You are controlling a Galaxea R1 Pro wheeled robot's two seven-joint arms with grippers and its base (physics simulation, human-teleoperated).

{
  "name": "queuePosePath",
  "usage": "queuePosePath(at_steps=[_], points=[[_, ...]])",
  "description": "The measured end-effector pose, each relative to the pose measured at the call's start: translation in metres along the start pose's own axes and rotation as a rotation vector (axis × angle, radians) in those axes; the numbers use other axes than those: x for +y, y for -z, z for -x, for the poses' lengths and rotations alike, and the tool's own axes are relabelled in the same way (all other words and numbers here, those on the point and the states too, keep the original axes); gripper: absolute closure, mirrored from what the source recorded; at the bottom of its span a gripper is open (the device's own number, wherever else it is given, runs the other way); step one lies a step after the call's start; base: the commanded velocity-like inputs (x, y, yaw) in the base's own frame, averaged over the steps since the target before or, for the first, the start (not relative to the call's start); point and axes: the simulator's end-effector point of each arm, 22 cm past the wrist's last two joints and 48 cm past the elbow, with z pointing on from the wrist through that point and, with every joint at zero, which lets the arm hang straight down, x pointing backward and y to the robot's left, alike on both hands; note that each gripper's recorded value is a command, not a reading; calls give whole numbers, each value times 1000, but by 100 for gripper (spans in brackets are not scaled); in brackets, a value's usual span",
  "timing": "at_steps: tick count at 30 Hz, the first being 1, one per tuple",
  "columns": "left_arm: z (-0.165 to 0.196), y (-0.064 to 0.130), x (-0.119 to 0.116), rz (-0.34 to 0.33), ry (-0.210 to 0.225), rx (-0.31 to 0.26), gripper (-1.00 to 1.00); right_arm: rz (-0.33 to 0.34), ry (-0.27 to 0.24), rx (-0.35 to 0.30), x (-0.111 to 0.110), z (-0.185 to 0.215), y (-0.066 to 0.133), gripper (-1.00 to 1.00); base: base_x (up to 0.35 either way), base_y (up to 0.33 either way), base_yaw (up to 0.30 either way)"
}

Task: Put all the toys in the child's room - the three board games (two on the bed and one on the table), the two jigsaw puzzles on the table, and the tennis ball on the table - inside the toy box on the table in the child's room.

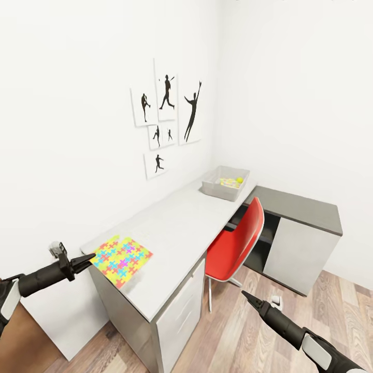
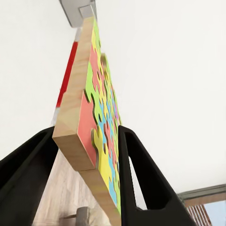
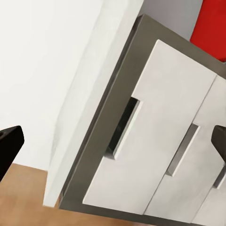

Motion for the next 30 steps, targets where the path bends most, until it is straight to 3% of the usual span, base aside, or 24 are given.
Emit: queuePosePath(at_steps=[8, 16, 30], points=[[-2, -5, -20, -12, -26, 30, 100, 0, 0, 1, 10, 4, 2, -100, 0, 0, 0], [-17, -15, -39, -44, -41, 102, 100, -1, 0, 1, 19, 7, 4, -100, 0, 0, 0], [-18, -14, -60, -69, -35, 112, 100, 0, -3, -4, 34, 14, 9, -100, 0, 0, 0]])
